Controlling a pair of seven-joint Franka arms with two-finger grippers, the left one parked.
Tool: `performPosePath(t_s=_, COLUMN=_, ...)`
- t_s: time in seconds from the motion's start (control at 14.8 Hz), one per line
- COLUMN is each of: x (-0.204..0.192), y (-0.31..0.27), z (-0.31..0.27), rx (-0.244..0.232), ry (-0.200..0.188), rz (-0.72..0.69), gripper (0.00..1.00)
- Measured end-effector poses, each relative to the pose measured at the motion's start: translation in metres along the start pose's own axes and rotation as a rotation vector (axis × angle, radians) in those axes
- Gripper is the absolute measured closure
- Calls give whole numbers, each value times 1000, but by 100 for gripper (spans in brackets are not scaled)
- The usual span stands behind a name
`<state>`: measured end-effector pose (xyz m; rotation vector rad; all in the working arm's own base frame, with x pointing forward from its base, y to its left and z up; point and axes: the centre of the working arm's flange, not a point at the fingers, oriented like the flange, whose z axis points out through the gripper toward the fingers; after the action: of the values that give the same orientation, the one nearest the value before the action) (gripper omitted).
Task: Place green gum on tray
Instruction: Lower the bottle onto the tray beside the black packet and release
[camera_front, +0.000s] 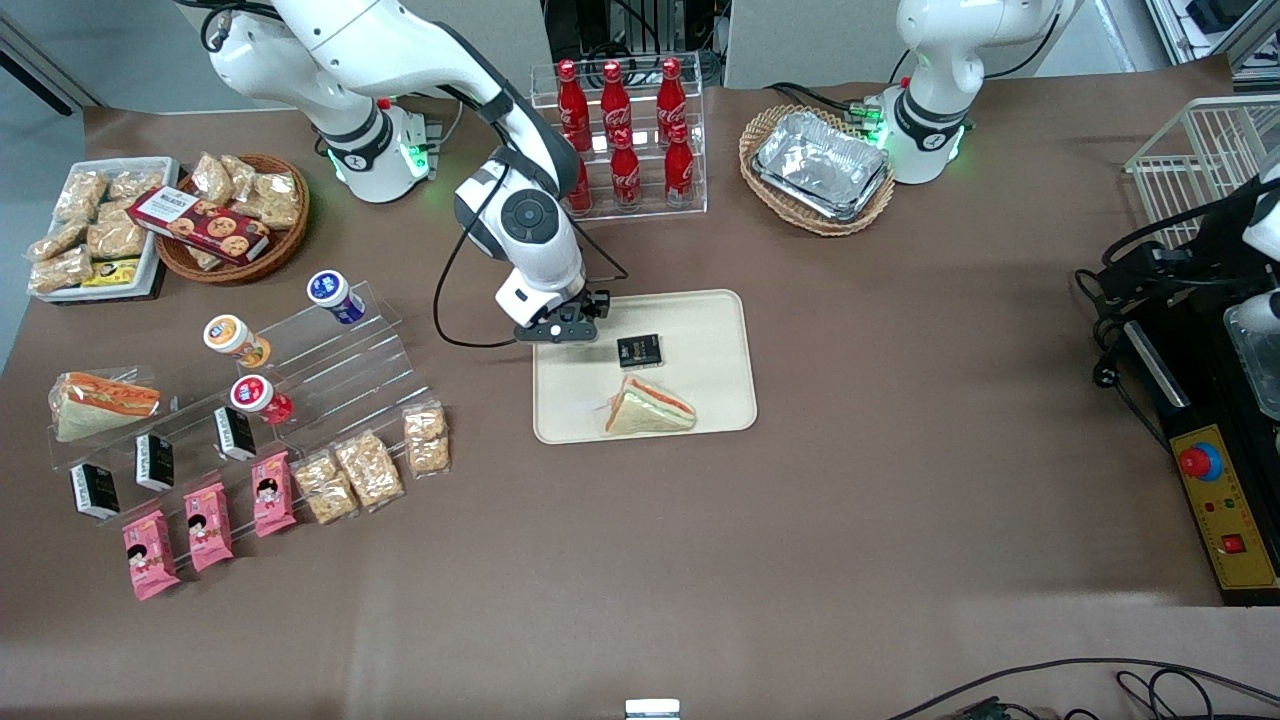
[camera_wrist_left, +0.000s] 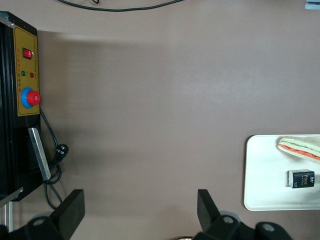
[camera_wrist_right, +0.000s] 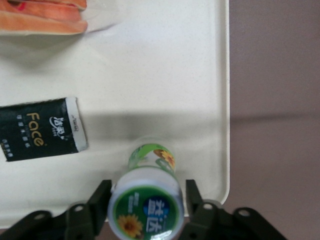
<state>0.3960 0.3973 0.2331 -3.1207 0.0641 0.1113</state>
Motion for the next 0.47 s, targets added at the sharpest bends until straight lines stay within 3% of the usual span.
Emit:
performPosePath(t_s=0.27, x=5, y=1, z=-5, rx=5, ry=11, rz=5, gripper=0)
performPosePath(t_s=0.47, x=19, y=10, z=-47, rx=-18, ry=15, rz=23, gripper=0)
